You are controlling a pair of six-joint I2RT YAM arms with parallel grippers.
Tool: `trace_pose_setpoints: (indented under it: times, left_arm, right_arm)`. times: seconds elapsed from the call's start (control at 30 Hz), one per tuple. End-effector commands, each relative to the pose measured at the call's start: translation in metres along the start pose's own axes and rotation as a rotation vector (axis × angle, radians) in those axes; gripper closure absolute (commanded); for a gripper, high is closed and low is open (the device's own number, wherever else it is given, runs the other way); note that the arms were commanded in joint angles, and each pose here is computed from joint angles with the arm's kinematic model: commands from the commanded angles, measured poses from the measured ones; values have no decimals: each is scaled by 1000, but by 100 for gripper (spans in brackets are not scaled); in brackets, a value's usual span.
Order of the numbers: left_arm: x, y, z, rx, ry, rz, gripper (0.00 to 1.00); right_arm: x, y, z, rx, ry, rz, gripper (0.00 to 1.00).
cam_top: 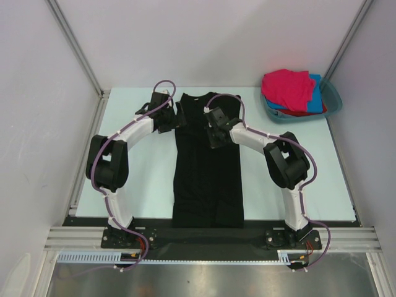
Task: Fold and stack the t-shirts
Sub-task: Fold the tshirt
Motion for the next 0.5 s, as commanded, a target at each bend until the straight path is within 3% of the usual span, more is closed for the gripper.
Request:
trace_pose_setpoints:
  times: [0.0, 0.47]
  left_arm:
    - [2, 15, -5, 17, -25, -33, 11]
    - [4, 15, -6, 17, -29, -34, 11]
  right_arm:
    - [33, 17, 15, 22, 26, -68, 100]
    - [38, -32, 26, -13, -15, -12, 100]
Point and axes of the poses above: each gripper's point midway between its finger pads, its own x axis back along the fingers, its own z axis along the line the jaws close on, y = z × x, the point moved 1 cm from there along x, back along the fingers, and after that the axes turned 5 degrees about -x, right-handed, at the moved point
